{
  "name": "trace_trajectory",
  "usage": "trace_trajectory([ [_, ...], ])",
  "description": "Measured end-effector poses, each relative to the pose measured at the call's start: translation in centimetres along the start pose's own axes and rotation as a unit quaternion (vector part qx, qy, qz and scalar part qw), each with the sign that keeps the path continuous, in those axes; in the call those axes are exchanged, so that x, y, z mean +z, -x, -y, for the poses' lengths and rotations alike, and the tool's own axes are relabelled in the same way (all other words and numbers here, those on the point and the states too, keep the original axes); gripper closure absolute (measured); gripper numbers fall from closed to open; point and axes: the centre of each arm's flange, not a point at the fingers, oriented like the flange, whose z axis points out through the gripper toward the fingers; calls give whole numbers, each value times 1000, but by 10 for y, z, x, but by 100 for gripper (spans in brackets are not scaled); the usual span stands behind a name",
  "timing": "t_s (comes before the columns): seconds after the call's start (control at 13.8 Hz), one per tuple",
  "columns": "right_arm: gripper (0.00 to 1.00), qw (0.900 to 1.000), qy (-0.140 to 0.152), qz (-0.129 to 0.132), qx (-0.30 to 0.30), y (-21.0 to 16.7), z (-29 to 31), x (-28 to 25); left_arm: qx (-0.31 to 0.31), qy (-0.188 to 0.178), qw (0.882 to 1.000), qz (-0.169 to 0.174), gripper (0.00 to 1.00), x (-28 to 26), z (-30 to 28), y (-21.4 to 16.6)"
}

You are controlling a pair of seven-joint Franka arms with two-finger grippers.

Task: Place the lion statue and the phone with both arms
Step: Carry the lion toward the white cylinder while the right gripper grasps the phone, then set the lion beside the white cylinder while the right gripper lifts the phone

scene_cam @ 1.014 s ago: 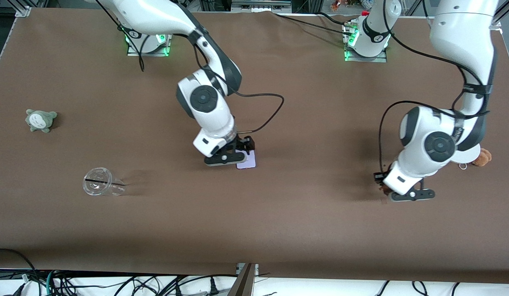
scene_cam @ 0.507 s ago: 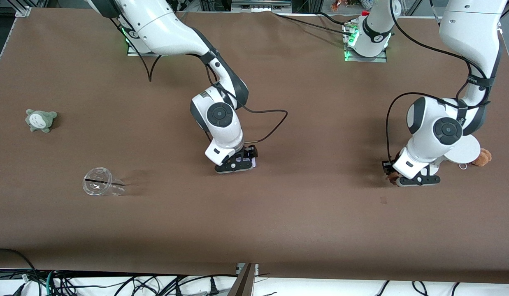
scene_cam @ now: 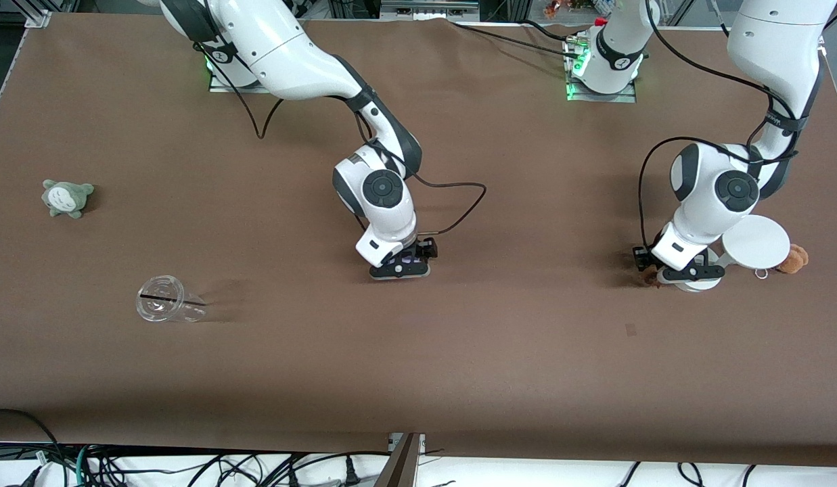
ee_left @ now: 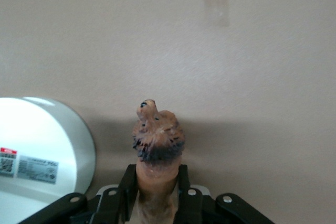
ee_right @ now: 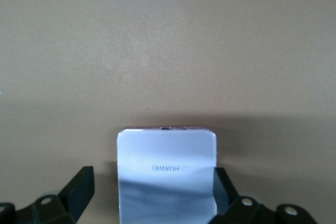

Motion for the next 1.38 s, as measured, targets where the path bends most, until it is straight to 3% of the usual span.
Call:
trace_trajectory([
  [0.36,0,1000,9,-5,-9,0,-1,2,2,2,1000,3,66,3,0,4],
  [0.72,0,1000,16,-10,-14,-3,-5,3,7,4,1000,-8,23,-8,-7,-4],
  [0.94,0,1000,17,-8,-14,1,-2,6,17,1,1000,6,0,-32,-21,-19],
  [1.38,4,1000,20,-4,-16,6,1,13,16,-14,998,55,0,-126,-55,-67],
])
